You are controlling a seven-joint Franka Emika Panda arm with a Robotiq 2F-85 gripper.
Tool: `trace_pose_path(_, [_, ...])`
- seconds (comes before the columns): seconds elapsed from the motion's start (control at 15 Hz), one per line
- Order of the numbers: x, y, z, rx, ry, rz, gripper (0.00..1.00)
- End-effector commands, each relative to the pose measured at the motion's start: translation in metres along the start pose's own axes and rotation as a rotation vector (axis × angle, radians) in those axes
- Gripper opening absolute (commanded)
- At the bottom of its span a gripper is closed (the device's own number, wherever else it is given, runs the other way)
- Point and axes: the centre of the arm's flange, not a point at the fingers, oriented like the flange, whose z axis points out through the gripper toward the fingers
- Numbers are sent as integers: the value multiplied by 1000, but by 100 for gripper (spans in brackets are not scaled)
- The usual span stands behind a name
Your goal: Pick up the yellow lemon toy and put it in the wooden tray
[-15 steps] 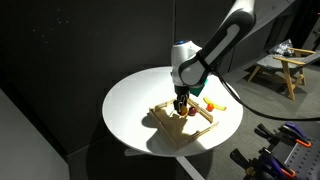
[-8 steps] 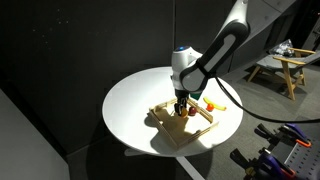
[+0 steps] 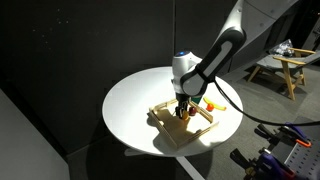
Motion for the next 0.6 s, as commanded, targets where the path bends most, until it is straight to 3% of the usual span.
trace_pose_path(0.0, [6, 6, 4, -15, 11, -28, 40])
trace_pose_path(0.47, [5, 8, 10, -16, -1, -29, 40])
trace_pose_path(0.53, [5, 8, 10, -17, -1, -30, 63])
